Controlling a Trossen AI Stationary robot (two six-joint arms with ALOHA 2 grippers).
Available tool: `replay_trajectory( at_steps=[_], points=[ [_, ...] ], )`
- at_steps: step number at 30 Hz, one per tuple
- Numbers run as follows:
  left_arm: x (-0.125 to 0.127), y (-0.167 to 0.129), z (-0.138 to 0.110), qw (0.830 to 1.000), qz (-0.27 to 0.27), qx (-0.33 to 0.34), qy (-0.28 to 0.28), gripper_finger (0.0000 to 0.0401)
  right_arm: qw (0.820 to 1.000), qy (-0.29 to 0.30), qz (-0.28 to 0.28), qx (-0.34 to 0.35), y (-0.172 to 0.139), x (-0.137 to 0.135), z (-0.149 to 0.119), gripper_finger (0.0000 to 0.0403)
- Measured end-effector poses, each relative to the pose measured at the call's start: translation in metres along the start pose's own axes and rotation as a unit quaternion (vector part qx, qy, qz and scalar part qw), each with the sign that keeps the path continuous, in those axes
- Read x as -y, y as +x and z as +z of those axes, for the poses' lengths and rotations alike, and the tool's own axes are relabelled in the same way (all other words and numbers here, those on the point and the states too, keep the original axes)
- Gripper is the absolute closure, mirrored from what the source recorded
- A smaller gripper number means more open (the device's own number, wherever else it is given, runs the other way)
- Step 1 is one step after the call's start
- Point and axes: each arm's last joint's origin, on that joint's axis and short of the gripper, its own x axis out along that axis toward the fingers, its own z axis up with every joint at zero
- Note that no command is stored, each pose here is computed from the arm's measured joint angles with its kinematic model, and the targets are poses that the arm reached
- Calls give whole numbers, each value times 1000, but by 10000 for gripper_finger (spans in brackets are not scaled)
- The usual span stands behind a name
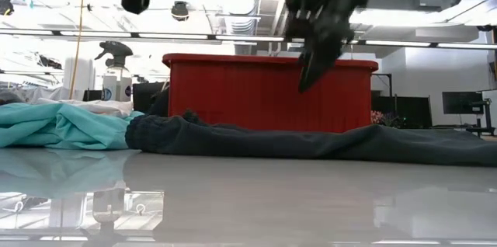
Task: Fold laundry
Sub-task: Fold the black shorts
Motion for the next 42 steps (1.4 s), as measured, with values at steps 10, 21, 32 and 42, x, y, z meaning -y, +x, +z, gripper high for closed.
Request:
replay_trajectory(
  at_steps=[10,21,32,42],
  points=[
    [4,-7,-6,1000,9,20,-3,401,993,38,3,-112,61,67,0,134],
    [5,-12,-13,1000,8,1,6,401,988,36,1,-152,96,71,-4,134],
    [-1,-16,-42,992,18,-112,-53,401,979,76,10,-190,127,52,-3,239],
    [-43,2,-135,960,138,-132,-204,401,946,285,-6,-156,108,46,5,360]
  ],
)
